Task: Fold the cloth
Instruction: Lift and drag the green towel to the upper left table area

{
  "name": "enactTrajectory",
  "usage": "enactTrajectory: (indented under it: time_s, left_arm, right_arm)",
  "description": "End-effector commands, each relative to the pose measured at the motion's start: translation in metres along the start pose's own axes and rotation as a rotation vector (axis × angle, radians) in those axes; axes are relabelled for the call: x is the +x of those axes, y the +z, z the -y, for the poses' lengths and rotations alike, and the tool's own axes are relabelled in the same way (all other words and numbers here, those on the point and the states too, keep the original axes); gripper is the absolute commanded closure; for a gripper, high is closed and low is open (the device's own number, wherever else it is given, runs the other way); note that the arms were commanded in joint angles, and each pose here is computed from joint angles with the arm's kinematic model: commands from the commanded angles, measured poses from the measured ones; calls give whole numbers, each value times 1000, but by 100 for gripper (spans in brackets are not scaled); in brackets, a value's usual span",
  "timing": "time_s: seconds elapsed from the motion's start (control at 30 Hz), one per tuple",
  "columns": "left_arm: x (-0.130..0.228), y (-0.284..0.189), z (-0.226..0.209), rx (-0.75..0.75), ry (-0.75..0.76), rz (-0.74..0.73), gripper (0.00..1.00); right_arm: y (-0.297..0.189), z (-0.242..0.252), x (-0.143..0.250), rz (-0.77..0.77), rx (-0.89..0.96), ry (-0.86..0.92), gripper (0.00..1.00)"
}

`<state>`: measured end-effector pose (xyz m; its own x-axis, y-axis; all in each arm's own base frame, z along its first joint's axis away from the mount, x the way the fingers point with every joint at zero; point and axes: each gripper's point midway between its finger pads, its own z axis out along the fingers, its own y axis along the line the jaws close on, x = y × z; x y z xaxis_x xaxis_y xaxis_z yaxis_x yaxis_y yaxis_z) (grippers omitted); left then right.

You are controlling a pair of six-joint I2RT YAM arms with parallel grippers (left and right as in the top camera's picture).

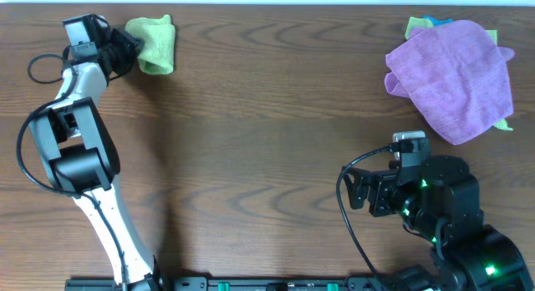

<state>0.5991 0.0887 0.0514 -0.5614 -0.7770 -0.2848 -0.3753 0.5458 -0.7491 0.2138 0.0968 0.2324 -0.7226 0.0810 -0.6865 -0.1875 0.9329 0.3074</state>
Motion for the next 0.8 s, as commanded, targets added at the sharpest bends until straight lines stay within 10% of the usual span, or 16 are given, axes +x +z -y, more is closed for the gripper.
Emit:
enactTrajectory:
  time_s: [0.0, 0.27, 0.67, 0.77]
  left_arm:
    - [-12, -9, -15, -48, 42, 18, 94]
    - [-16, -19, -36, -91, 79, 1, 92]
    - [-13, -21, -42, -100, 91, -18, 5]
    - [-13, -25, -45, -93, 75, -33, 5]
  right_arm:
    - [1, 3, 2, -3, 6, 21, 1]
    - [1, 3, 2, -3, 6, 21, 1]
    - [1, 3, 2, -3, 6, 20, 1]
    - [1, 3, 2, -3, 6, 20, 1]
